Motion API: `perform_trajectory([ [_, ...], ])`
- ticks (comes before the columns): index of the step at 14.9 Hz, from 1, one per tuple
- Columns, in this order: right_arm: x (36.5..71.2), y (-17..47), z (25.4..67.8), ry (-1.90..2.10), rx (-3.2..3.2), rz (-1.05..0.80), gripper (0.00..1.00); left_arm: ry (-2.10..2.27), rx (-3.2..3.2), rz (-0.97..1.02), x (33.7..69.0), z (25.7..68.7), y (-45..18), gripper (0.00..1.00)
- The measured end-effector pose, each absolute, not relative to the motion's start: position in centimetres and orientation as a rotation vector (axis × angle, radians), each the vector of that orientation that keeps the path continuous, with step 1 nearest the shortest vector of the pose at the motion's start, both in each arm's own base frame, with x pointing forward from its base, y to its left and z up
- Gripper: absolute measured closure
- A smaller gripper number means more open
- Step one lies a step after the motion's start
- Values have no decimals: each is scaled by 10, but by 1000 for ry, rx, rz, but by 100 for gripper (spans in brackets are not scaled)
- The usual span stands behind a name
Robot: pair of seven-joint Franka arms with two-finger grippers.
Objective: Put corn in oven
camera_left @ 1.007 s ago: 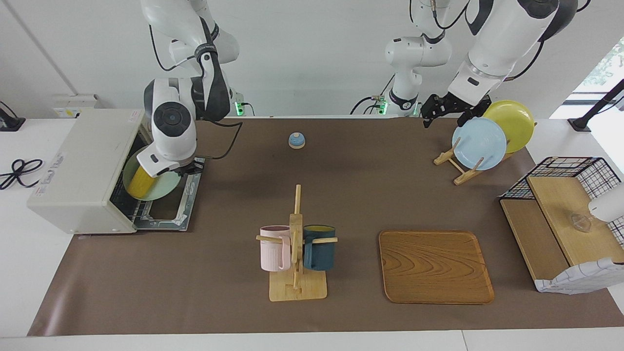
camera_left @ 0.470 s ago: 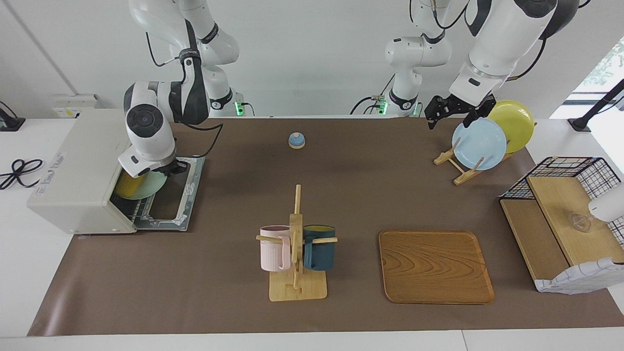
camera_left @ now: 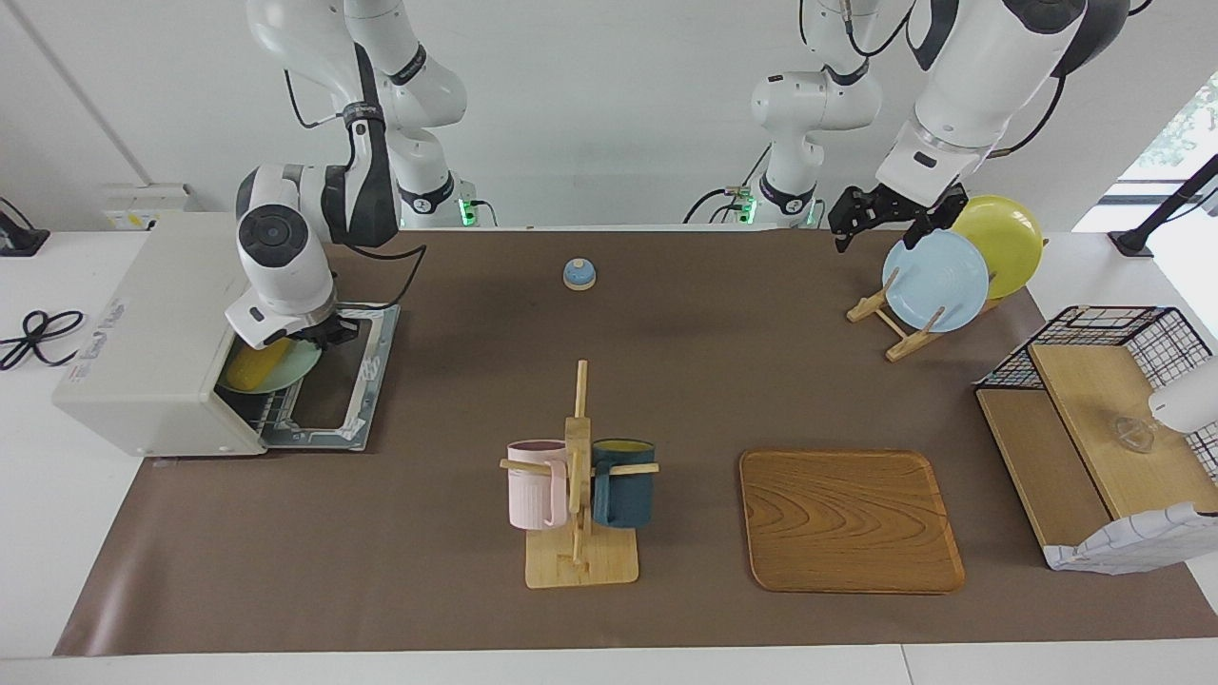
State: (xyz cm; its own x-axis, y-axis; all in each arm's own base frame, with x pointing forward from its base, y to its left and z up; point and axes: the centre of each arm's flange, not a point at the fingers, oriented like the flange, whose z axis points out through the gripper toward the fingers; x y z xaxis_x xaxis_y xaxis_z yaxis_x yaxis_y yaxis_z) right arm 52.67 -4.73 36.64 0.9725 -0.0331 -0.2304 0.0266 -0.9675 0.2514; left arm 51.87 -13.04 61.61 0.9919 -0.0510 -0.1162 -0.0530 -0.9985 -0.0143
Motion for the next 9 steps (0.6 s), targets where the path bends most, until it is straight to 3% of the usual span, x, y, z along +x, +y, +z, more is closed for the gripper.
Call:
perform_trajectory([
  [6,526,-48,366,-7,2868,-341,95,82,-3118,181,519,616,-130,0],
  [8,527,-48,367,-7,2868,-337,85,82,-3119,181,519,616,-131,0],
  [9,528,-48,369,-7,2869,-331,85,82,-3120,181,519,616,-131,0],
])
